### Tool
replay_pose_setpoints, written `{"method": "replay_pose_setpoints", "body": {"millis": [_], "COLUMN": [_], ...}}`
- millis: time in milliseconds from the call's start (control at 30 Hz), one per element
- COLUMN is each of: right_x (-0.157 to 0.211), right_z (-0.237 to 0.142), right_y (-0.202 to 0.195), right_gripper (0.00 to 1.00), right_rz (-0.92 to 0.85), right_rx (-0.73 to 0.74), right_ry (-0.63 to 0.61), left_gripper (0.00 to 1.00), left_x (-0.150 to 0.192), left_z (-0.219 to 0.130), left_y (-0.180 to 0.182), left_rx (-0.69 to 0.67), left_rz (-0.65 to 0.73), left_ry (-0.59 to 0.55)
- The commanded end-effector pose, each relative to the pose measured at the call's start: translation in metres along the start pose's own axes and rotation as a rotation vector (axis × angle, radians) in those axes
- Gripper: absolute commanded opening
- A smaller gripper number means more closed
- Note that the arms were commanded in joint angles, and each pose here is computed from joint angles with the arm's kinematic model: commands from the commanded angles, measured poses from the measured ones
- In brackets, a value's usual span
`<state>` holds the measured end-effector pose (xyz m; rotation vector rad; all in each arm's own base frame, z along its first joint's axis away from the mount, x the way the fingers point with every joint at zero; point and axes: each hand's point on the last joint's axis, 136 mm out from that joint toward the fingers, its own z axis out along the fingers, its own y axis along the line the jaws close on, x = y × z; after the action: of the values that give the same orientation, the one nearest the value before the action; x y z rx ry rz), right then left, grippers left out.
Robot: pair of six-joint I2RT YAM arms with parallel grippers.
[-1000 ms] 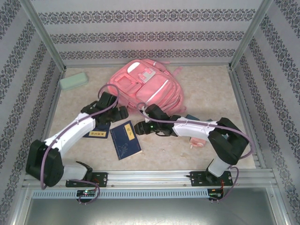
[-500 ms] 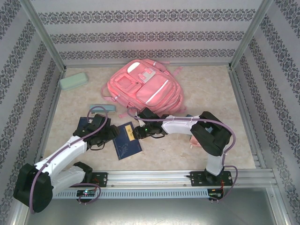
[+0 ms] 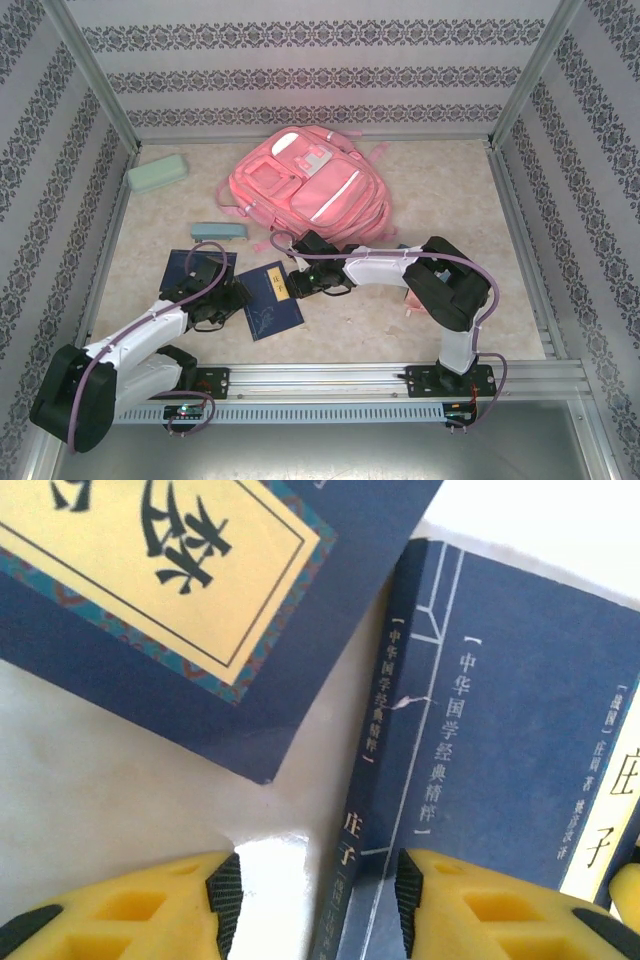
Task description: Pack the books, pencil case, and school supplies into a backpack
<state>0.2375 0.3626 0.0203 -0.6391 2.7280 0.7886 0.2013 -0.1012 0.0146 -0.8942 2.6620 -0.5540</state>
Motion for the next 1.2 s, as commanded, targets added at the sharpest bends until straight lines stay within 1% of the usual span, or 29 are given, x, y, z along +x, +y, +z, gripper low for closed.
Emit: {"method": "replay_pose_setpoints", "body": {"millis": [0,67,133,267,333,433,533,633,800,967,1167], "right_x": [0.007,0.007,0.008,0.007,0.007,0.007,0.006,0.006,0.006,0.007,0.008], "right_z": [0.006,0.006,0.006,0.006,0.005,0.006,0.006,0.006,0.007,0.007,0.008], "right_y": [-0.002,-0.002,-0.001,0.000,0.000,0.000,0.001,0.002,0.003,0.003,0.003], "right_gripper": [0.24,0.23,0.24,0.23,0.24,0.24,0.23,0.24,0.24,0.24,0.24], "right_rz": [0.001,0.003,0.004,0.006,0.006,0.009,0.012,0.009,0.007,0.009,0.010], "right_rx": [0.009,0.007,0.006,0.007,0.007,0.008,0.008,0.006,0.006,0.009,0.010], "right_ry": [0.038,0.039,0.040,0.039,0.038,0.038,0.036,0.038,0.040,0.041,0.045], "left_gripper": [0.46,0.42,0.42,0.43,0.46,0.46,0.47,0.47,0.46,0.46,0.45], "left_x": [0.010,0.010,0.008,0.008,0.006,-0.001,-0.005,-0.004,-0.001,-0.005,-0.008], "left_z": [0.011,0.009,0.007,0.005,-0.001,-0.017,-0.028,-0.025,-0.013,-0.014,-0.018], "left_y": [-0.051,-0.065,-0.074,-0.063,-0.053,-0.044,-0.050,-0.057,-0.048,-0.030,-0.024], "left_rx": [0.266,0.334,0.360,0.267,0.205,0.148,0.181,0.219,0.153,0.064,0.051], "left_rz": [0.013,0.018,0.023,0.048,0.049,0.064,0.089,0.093,0.097,0.099,0.095], "left_ry": [0.072,0.074,0.070,0.068,0.050,0.000,-0.031,-0.022,0.011,-0.021,-0.050]}}
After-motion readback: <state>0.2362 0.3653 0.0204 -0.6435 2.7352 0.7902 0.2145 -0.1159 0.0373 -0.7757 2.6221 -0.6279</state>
